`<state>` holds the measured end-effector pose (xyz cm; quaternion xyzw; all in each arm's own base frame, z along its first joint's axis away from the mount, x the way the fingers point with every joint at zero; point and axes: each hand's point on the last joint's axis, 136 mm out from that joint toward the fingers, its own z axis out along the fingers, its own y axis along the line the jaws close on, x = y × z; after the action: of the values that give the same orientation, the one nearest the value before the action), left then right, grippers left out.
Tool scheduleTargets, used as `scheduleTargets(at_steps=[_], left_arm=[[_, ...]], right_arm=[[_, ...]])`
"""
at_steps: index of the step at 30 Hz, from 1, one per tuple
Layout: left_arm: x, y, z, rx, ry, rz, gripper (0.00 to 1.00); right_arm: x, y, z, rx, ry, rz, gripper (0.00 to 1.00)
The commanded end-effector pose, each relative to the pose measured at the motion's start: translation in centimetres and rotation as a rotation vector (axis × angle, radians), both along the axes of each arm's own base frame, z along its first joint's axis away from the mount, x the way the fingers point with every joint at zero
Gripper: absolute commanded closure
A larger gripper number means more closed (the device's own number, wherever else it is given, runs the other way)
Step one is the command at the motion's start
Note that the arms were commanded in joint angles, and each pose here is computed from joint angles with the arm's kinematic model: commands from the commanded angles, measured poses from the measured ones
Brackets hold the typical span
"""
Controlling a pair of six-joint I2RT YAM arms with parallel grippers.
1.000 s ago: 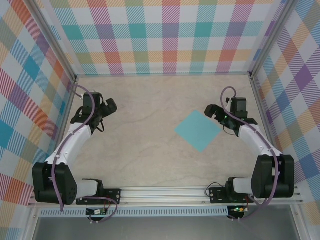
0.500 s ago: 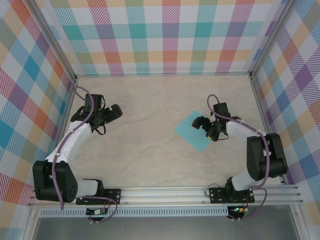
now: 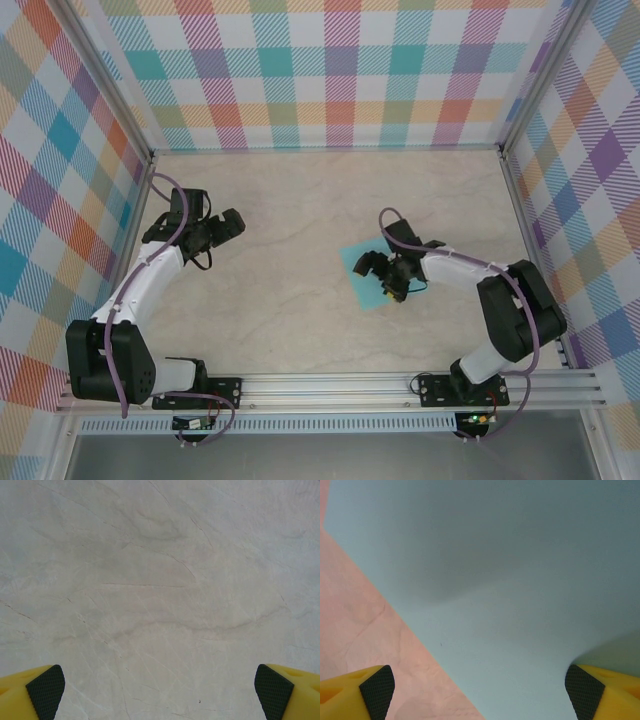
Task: Fold a paper plane with a square sheet of paper (pick it up from the middle)
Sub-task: Move the square sheet of paper to the center of the table.
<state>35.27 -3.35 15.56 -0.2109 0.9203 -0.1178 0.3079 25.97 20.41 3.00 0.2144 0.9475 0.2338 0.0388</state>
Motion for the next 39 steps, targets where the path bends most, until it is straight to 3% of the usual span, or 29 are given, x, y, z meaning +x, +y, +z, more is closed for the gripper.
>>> scheduleTargets(at_steps=[1, 4, 9, 14, 17, 39], left_arm=[[-0.2, 0.4, -0.9, -0.005, 0.028, 0.024, 0.0], [-0.2, 0.1, -1.0, -0.02, 0.038, 0.009, 0.0], [-0.2, -0.6, -1.1, -0.051, 0.039, -0.018, 0.0], [-0.2, -1.4, -1.3, -0.096, 0.047, -0.038, 0.0], [-0.1, -1.9, -1.4, -0.119, 0.047, -0.055, 0.0], [0.0, -3.1, -2.3, -0.178, 0.079, -0.071, 0.0]], right_arm=[[-3.7, 0.7, -2.0, -0.025, 0.19, -0.047, 0.09], [-1.9, 0.1, 1.0, -0.106, 0.104, 0.004, 0.08], [0.6, -2.6, 4.8, -0.357, -0.006, 0.206, 0.02], [2.2, -1.9, 2.9, -0.42, 0.044, 0.45, 0.0], [3.2, -1.1, 2.2, -0.423, 0.049, 0.512, 0.0], [4.5, -2.6, -1.6, -0.46, 0.114, 0.484, 0.0]])
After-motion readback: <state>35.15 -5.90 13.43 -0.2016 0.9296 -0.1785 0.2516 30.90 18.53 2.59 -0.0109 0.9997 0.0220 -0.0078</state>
